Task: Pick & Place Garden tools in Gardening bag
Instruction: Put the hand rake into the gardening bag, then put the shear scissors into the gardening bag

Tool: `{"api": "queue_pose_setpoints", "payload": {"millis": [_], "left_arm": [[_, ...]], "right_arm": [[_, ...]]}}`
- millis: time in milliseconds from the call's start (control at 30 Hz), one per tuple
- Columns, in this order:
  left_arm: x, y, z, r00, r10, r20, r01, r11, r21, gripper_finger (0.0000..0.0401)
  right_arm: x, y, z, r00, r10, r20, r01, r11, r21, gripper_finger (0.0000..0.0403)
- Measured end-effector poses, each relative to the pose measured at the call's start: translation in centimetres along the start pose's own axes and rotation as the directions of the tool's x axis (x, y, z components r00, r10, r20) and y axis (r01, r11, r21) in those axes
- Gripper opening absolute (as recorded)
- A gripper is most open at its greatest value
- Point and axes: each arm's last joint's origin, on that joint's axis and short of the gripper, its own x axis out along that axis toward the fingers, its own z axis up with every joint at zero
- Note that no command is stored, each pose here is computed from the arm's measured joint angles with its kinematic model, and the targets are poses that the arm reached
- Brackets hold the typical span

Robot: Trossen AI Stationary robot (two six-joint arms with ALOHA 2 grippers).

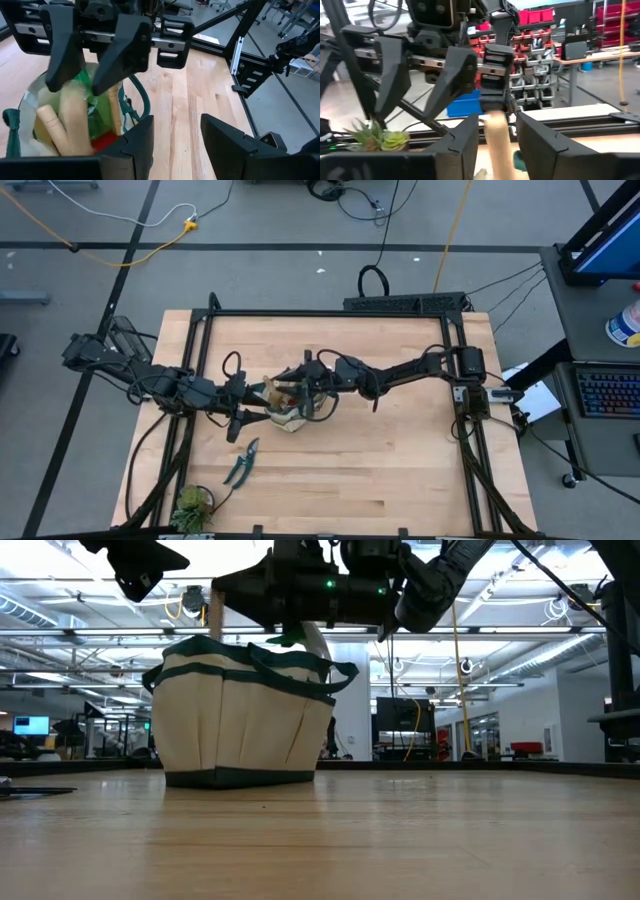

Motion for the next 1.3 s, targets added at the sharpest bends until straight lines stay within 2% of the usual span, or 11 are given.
{"api": "queue_pose_setpoints", "payload": {"millis": [200,433,633,800,933,1067,1233,1300], "left_arm": [[0.0,0.0,0.0,1.000,0.000,0.000,0.000,1.000,0.003,0.0166],[0.0,0.0,0.0,1.000,0.000,0.000,0.000,1.000,-0.006,0.0166],[0.0,0.0,0.0,1.000,0.000,0.000,0.000,1.000,-0.014,0.0166],[0.0,0.0,0.0,1.000,-0.002,0.005,0.002,1.000,-0.022,0.0166],[0.0,-0.2,0.5,0.998,-0.023,0.052,0.025,0.999,-0.041,0.0166],[0.0,-0.4,0.8,0.996,-0.037,0.086,0.045,0.995,-0.086,0.0166],[0.0,-0.3,0.6,0.997,-0.051,0.054,0.061,0.981,-0.184,0.0166],[0.0,-0.4,0.5,0.997,-0.063,0.045,0.071,0.975,-0.212,0.0166]], "right_arm": [[0.0,0.0,0.0,1.000,0.013,-0.004,-0.013,0.999,0.037,0.0148],[0.0,0.1,0.2,1.000,0.015,0.001,-0.015,0.999,0.035,0.0144],[-0.3,1.0,1.9,0.999,0.038,0.036,-0.039,0.999,0.006,0.0142],[-0.8,2.4,4.1,0.989,0.136,0.064,-0.133,0.990,-0.043,0.0132],[-1.5,3.0,6.0,0.978,0.196,0.067,-0.193,0.980,-0.049,0.0112],[-2.4,3.5,8.1,0.970,0.240,0.047,-0.238,0.970,-0.049,0.0075],[-4.6,4.2,10.3,0.957,0.287,0.044,-0.281,0.954,-0.100,0.0015],[-5.8,4.4,10.8,0.957,0.287,0.043,-0.281,0.953,-0.116,0.0004]]}}
